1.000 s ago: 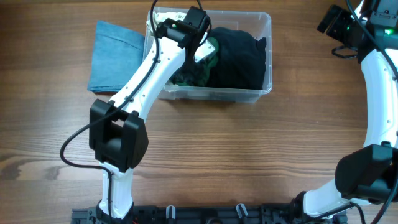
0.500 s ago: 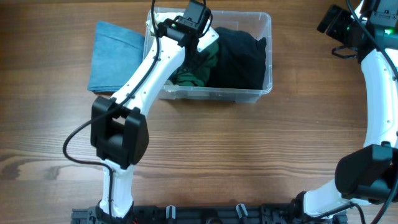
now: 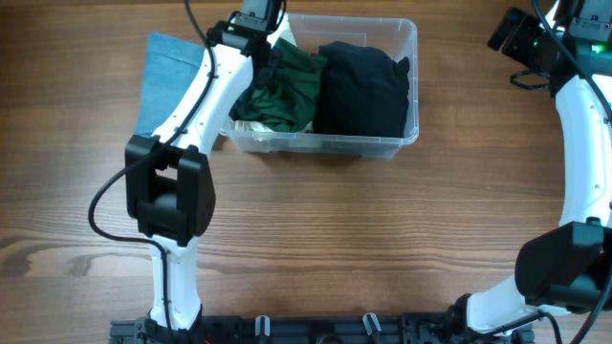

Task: Pack container
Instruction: 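Tuck the dark-green garment's edges into the bin with the left gripper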

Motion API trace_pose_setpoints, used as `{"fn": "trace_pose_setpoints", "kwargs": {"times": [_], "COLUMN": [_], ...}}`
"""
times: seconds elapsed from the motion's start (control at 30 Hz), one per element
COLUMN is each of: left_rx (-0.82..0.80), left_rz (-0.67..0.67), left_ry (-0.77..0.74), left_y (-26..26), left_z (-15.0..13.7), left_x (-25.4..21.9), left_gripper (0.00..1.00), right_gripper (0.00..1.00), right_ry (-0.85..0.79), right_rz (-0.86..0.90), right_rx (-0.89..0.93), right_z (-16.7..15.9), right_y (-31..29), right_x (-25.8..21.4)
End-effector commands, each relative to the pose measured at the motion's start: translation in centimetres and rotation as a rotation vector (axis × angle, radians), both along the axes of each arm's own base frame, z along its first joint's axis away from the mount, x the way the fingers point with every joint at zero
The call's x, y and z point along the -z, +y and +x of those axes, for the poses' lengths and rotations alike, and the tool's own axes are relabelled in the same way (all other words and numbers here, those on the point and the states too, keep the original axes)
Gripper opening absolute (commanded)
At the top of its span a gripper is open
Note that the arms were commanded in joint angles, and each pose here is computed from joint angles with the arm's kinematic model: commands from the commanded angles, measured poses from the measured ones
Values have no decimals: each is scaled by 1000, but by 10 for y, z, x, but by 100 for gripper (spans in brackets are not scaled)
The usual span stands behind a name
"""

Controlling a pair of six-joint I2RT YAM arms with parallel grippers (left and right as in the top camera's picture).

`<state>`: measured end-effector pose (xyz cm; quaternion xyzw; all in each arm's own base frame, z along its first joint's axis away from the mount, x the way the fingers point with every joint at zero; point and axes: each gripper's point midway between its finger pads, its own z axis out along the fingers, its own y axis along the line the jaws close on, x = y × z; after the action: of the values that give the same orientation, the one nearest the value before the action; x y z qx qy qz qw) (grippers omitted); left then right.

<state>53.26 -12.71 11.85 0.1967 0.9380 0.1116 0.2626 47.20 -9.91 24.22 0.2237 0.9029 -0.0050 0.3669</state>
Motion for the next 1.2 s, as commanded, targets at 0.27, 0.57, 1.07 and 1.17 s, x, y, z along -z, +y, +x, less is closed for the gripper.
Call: {"fn": "trace_pose_setpoints", "kwargs": {"times": [0.27,0.57,1.07,1.17], "left_rx": [-114,-80,-89,-109], "left_rz": [-86,-143,-152,-125], "left_ry": [-63,-102,100,104], "left_y": [11,-5,-15,-8], "left_z": [0,-36,-55,-53], "left_x": [-31,-96,-37,-30], "left_gripper": [4,4,4,4], "right_gripper": [100,100,100,100], "right_ry": [16,16,17,17], "right_rz": [17,17,16,16], "right_rx": [5,4,4,4], "right_z": [1,1,1,1], "right_y": [2,2,2,2], "right_x": [10,10,10,10]}}
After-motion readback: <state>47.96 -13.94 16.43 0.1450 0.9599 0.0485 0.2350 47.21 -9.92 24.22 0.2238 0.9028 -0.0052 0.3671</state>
